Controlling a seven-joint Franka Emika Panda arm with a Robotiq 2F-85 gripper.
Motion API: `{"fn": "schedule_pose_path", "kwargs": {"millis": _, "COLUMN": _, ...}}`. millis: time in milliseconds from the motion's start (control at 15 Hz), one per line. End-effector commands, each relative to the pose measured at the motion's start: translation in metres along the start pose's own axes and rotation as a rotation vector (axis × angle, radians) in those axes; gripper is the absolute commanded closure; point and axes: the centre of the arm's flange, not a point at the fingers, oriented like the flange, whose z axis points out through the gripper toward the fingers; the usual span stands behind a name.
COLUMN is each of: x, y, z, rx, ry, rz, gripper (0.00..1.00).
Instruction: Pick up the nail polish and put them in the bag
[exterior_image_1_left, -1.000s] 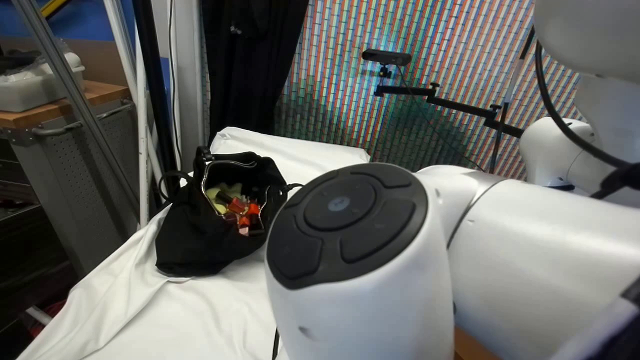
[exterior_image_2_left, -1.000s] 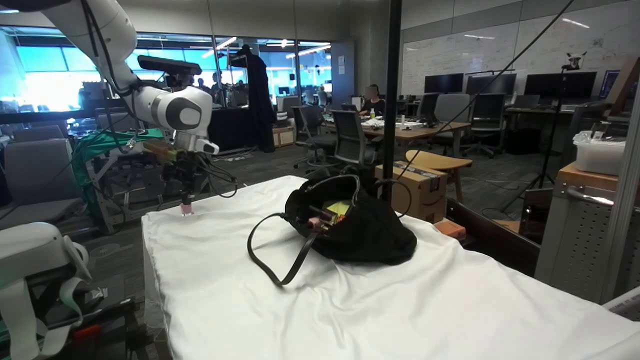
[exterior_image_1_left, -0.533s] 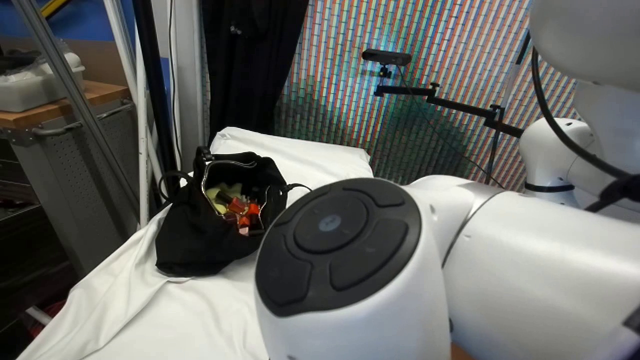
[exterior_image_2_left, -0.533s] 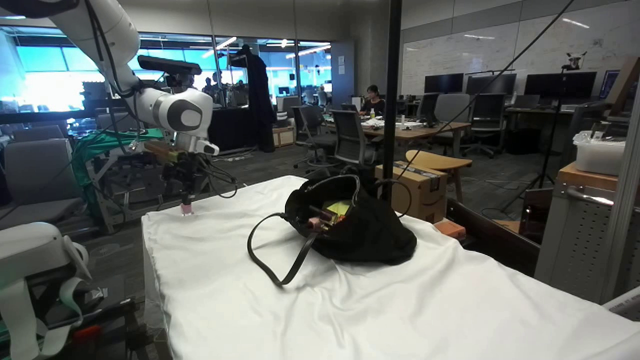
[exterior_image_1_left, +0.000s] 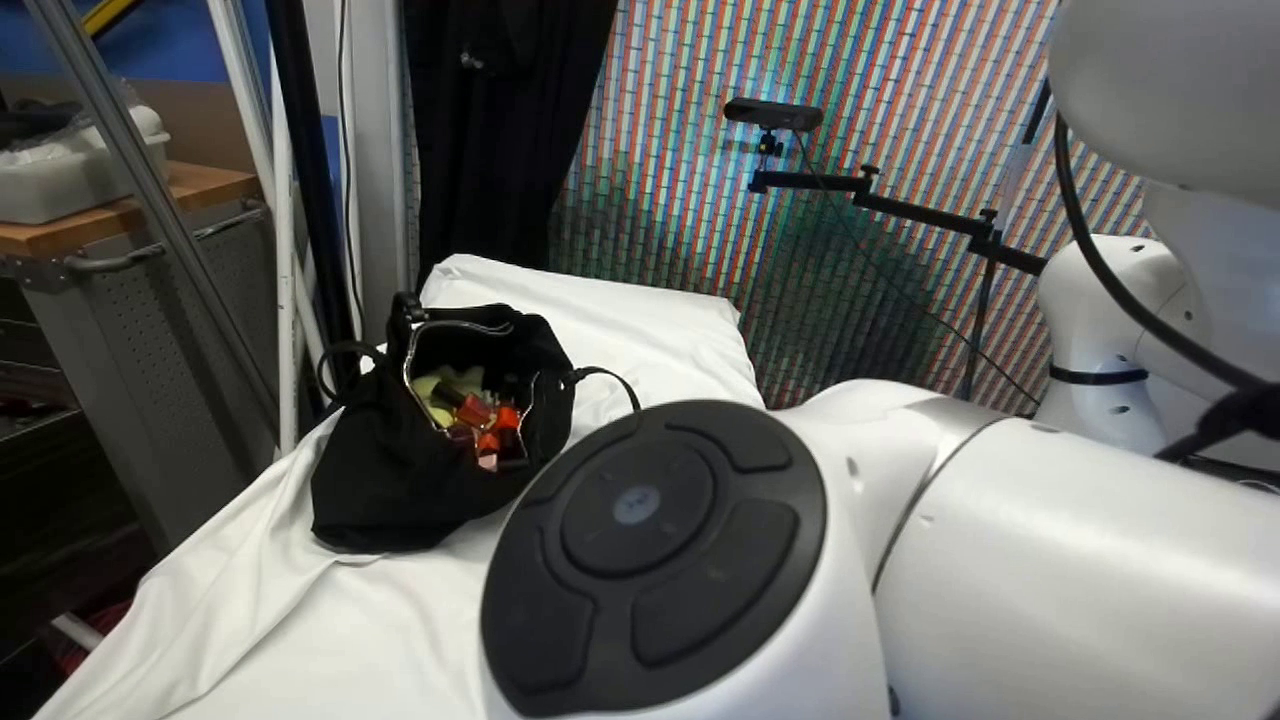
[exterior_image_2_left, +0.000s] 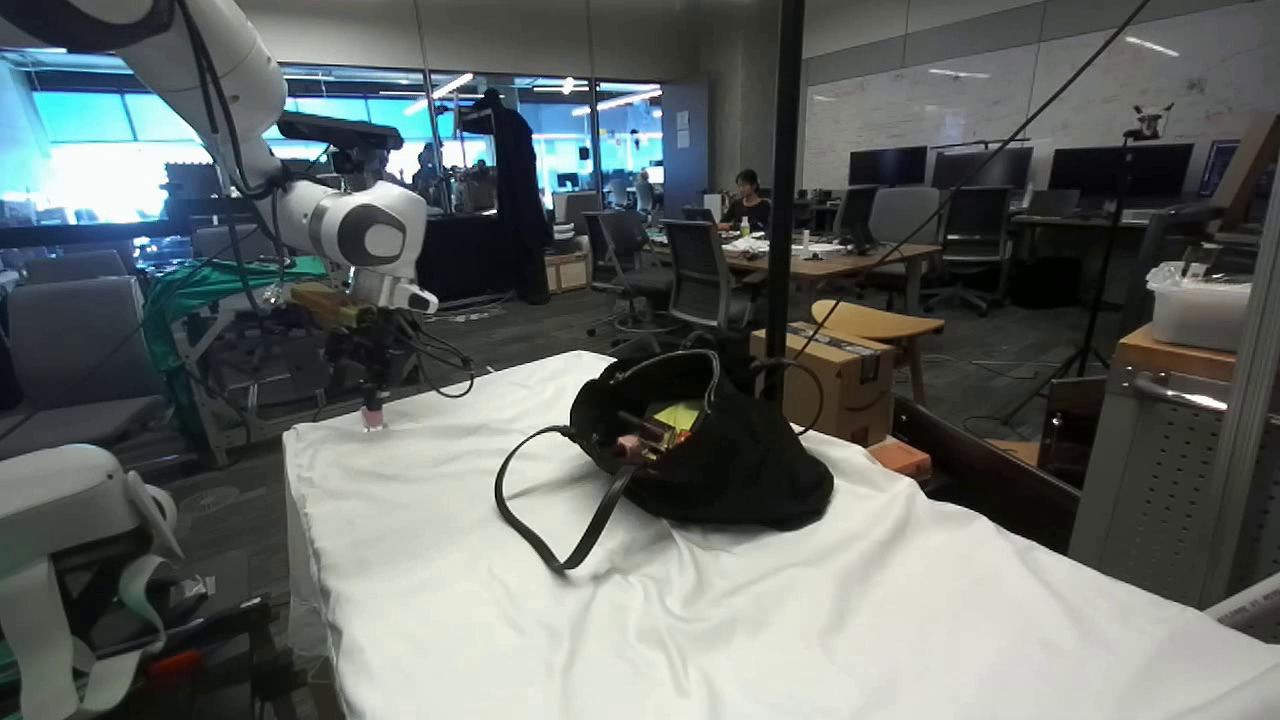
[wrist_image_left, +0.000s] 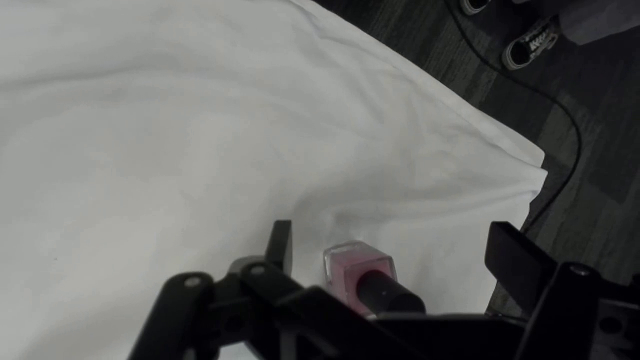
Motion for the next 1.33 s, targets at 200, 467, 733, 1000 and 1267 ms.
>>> {"fn": "schedule_pose_path", "kwargs": {"millis": 200, "x": 0.011, "y": -0.011, "z": -0.002, "rx": 0.017, "ry": 0.008, "rz": -0.017, "gripper": 0.0}}
{"fn": "schedule_pose_path", "kwargs": {"millis": 467, "x": 0.011, "y": -0.016, "z": 0.001, "rx": 0.019, "ry": 0.005, "rz": -0.026, "gripper": 0.0}}
{"fn": "schedule_pose_path", "kwargs": {"millis": 733, "x": 0.011, "y": -0.02, "z": 0.006, "rx": 0.017, "ry": -0.002, "rz": -0.034, "gripper": 0.0}}
{"fn": "schedule_pose_path", "kwargs": {"millis": 1000, "x": 0.012, "y": -0.023, "z": 0.01, "rx": 0.012, "ry": -0.003, "rz": -0.043, "gripper": 0.0}}
{"fn": "schedule_pose_path", "kwargs": {"millis": 1267, "x": 0.015, "y": -0.025, "z": 0.014, "rx": 0.007, "ry": -0.004, "rz": -0.047, "gripper": 0.0}}
